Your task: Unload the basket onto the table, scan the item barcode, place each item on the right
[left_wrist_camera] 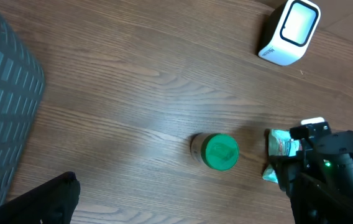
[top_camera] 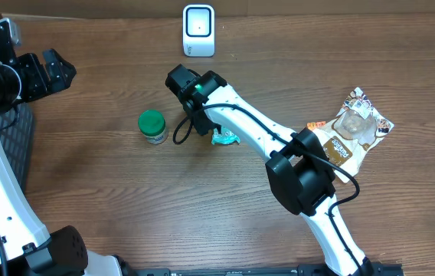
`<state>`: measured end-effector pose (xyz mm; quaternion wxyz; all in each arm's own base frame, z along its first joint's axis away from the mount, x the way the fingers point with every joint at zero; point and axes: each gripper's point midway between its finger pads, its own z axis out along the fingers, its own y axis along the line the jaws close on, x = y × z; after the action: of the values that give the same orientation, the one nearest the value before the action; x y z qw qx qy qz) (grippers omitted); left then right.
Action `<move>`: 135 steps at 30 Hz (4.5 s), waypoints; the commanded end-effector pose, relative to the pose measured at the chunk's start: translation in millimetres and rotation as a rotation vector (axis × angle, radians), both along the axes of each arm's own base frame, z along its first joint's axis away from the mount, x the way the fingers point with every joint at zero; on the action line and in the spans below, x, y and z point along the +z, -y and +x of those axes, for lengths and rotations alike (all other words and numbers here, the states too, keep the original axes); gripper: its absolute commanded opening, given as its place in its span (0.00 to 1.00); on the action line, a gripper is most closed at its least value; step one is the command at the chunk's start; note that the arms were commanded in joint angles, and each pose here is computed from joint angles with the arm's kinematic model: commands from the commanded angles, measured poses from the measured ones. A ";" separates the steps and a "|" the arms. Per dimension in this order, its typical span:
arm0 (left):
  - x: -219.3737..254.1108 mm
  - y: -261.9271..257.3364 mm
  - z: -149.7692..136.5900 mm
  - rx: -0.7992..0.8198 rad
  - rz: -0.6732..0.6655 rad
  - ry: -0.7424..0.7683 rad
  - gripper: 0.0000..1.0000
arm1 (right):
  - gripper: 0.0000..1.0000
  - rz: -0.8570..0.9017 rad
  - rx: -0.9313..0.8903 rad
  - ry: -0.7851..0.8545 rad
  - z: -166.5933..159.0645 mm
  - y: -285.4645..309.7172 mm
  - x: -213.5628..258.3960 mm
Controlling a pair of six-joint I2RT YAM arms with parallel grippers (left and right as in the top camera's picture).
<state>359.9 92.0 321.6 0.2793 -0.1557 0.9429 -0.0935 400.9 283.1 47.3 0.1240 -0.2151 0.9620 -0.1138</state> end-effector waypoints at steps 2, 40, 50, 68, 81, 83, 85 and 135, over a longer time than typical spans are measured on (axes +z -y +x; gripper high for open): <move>7.5 2.4 0.1 -0.022 0.013 0.025 1.00 | 0.56 -0.034 -0.041 0.044 5.6 4.6 3.0; 7.5 2.5 0.1 -0.023 0.013 0.025 1.00 | 0.04 0.630 0.233 -0.384 -56.1 -60.5 83.9; 7.5 2.4 0.1 -0.022 0.013 0.025 1.00 | 0.04 1.047 0.259 -0.688 -81.6 -45.2 88.9; 7.5 2.6 0.1 -0.023 0.013 0.025 1.00 | 0.07 0.740 0.019 -0.566 -58.9 1.2 -16.0; 7.5 2.4 0.1 -0.022 0.013 0.025 1.00 | 0.56 0.427 -0.097 -0.409 -29.1 59.0 -34.5; 7.5 2.4 0.1 -0.022 0.013 0.025 1.00 | 0.59 0.390 -0.111 -0.378 -18.8 68.6 -22.3; 7.5 2.5 0.1 -0.023 0.013 0.025 0.99 | 0.59 0.367 -0.118 -0.340 -7.0 74.5 -4.1; 7.5 2.5 0.1 -0.023 0.013 0.025 1.00 | 0.04 0.377 0.056 -0.355 -71.9 -27.9 17.4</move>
<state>359.9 92.0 321.6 0.2793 -0.1557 0.9429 -0.0935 306.8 300.0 26.6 -0.0545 -0.2414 0.9662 0.0723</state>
